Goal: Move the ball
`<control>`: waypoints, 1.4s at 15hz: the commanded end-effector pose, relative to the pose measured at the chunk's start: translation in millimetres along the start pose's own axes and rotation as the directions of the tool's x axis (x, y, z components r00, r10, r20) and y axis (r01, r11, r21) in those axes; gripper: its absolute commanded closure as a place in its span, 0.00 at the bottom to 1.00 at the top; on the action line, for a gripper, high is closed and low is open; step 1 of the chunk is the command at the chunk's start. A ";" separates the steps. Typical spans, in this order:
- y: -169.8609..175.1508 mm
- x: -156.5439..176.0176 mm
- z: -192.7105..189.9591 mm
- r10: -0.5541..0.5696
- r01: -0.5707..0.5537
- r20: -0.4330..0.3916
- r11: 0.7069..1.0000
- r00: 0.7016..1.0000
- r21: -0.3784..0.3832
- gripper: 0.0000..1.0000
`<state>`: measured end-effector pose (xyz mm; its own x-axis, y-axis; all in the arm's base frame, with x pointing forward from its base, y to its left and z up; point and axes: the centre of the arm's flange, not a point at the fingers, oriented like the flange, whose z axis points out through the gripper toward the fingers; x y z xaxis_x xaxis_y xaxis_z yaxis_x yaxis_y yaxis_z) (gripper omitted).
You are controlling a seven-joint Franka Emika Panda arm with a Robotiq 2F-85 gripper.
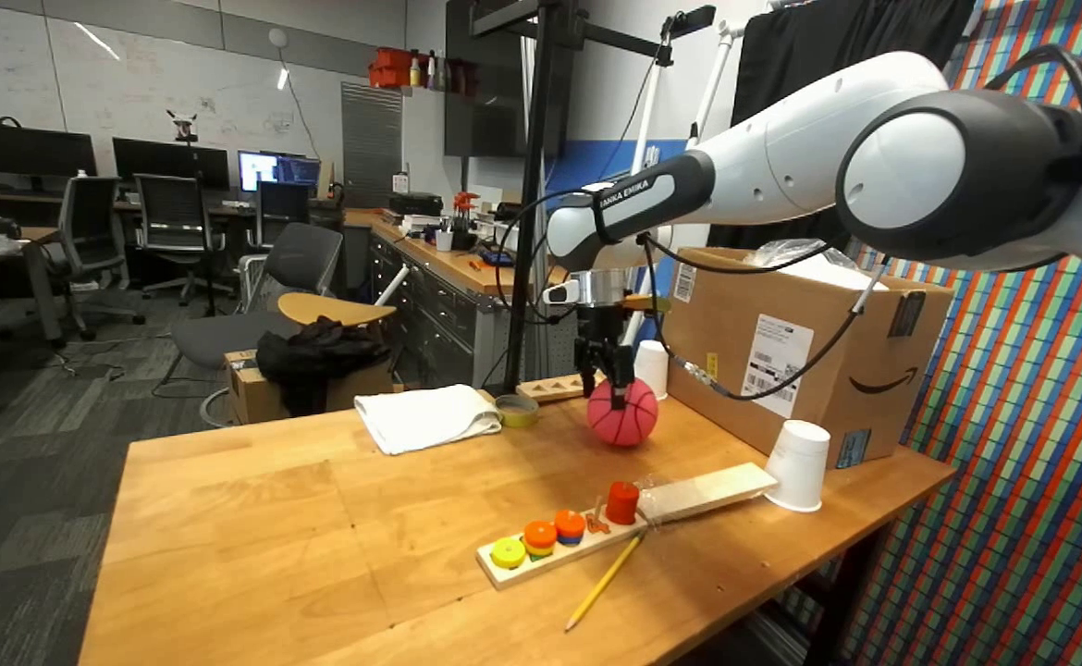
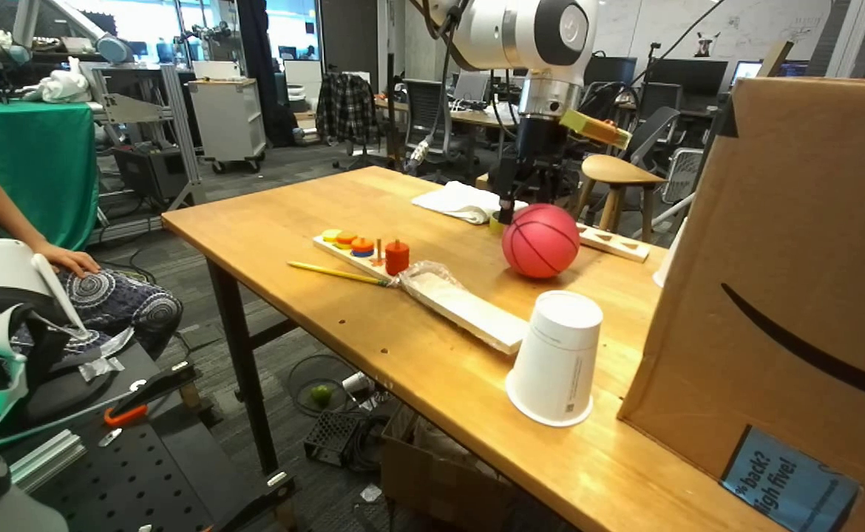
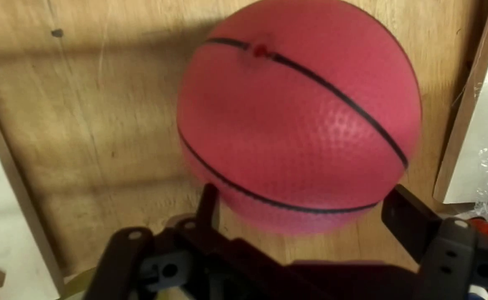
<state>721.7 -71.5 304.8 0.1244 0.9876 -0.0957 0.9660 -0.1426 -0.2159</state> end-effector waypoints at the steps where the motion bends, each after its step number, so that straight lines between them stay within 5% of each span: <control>1: -4.1 -5.1 12.4 -0.029 0.030 -0.059 0.999 0.998 0.017 0.00; 3: -4.8 -8.1 17.1 -0.032 0.033 -0.033 0.999 0.999 0.022 0.00; 7: -12.1 -66.2 13.3 0.003 -0.005 0.216 1.000 0.976 0.009 0.00; 12: -33.0 -147.8 -38.9 0.107 -0.073 0.477 0.993 0.872 -0.091 0.00; 16: -47.2 -144.3 -80.0 0.149 -0.024 0.611 0.978 0.778 -0.209 0.00; 21: -63.8 -110.2 -114.8 0.195 0.013 0.668 0.956 0.718 -0.292 0.00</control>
<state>697.3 -187.3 422.5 0.0991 0.6705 -0.7353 0.9921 -0.1238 0.0208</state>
